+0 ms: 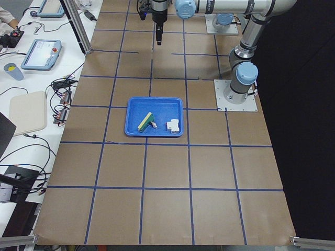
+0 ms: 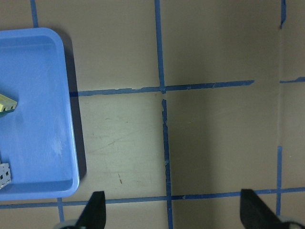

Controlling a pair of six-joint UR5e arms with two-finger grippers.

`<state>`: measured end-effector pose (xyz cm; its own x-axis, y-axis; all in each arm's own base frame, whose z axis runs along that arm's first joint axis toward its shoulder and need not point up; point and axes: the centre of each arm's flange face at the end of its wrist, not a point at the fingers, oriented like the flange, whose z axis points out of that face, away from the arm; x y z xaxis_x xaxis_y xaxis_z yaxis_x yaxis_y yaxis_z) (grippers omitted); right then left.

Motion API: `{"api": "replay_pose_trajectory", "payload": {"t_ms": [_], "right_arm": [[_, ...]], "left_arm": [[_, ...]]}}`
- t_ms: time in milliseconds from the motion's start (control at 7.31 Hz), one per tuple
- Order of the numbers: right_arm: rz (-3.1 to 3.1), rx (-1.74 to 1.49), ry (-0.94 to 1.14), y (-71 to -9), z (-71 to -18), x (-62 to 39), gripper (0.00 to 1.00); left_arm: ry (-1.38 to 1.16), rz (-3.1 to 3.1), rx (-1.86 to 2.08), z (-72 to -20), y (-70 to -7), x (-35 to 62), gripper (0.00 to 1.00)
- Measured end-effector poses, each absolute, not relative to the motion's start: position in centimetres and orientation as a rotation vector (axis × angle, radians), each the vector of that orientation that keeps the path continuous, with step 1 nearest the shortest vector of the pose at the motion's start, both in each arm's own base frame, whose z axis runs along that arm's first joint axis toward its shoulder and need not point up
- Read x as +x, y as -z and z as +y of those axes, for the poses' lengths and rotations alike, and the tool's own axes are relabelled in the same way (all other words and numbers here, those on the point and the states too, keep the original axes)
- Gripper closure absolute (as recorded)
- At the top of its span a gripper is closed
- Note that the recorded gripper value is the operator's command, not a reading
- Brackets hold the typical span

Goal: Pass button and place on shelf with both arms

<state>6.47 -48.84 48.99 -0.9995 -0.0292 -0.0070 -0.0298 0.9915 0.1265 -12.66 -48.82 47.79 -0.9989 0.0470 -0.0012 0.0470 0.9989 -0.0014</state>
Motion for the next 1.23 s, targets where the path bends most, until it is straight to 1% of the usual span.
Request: {"api": "replay_pose_trajectory", "payload": {"t_ms": [137,410,821,1231], "right_arm": [[3.136,0.013,-0.195,-49.1,-48.2,10.0,0.00],[3.143,-0.012,-0.196,-49.1,-47.0,14.1,0.00],[3.145,-0.013,-0.209,-48.2,-45.6,13.9,0.00],[3.142,0.026,-0.196,-48.0,-45.4,12.6,0.00]], "left_arm": [[0.003,3.140,0.074,-48.8,-47.8,-12.7,0.00],[0.003,3.140,0.073,-48.8,-47.8,-12.7,0.00],[0.003,3.141,0.073,-48.8,-47.8,-12.7,0.00],[0.001,3.140,0.073,-48.8,-47.8,-12.7,0.00]]}}
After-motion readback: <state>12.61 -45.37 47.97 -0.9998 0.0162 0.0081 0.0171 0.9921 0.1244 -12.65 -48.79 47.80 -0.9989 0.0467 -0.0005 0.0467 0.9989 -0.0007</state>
